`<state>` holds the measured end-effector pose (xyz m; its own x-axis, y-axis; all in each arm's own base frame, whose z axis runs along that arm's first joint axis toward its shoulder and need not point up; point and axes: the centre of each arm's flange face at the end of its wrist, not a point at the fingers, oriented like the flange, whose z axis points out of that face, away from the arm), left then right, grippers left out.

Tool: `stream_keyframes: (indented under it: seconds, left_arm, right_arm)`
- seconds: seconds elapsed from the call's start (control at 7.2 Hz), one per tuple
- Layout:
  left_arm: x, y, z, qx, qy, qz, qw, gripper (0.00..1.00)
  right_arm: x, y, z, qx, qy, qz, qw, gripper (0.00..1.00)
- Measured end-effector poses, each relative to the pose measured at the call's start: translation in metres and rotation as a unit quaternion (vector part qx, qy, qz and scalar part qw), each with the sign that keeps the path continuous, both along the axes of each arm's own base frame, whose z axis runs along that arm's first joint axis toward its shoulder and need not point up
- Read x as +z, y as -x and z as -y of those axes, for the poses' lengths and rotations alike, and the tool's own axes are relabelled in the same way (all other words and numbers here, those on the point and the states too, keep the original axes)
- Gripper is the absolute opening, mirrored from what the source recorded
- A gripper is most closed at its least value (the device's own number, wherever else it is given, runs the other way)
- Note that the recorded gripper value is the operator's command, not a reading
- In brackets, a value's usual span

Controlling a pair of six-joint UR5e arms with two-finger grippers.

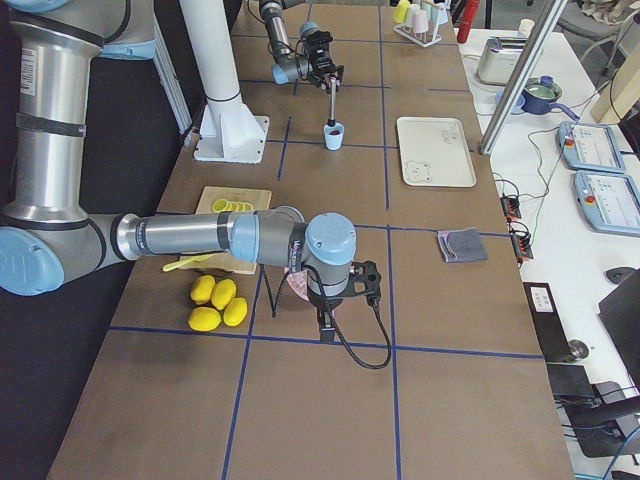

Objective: Mash ice and strawberries in cup
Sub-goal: 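Lower the muddler tip into the cup with the left gripper, then press the muddler down on the ice and strawberry in the cup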

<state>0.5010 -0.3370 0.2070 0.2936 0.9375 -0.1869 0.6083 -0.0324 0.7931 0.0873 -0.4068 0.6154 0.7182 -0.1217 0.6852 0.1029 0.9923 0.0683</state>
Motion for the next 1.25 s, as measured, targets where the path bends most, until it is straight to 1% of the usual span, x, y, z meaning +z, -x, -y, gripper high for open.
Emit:
stream_keyframes:
  seconds: [0.28,0.83,1.25]
  left_arm:
    - [0.006,-0.012,-0.004,-0.002,0.006,0.008,1.0,0.0]
    - [0.011,-0.032,0.001,-0.003,0.012,0.022,0.9997,0.0]
    - [0.012,-0.039,-0.002,-0.008,-0.001,0.032,0.9995,0.0]
  right_arm:
    - [0.0,0.0,0.0,0.0,0.0,0.0,1.0,1.0]
    - [0.001,0.0,0.0,0.0,0.001,0.0,1.0,1.0]
    - [0.001,0.0,0.0,0.0,0.001,0.0,1.0,1.0]
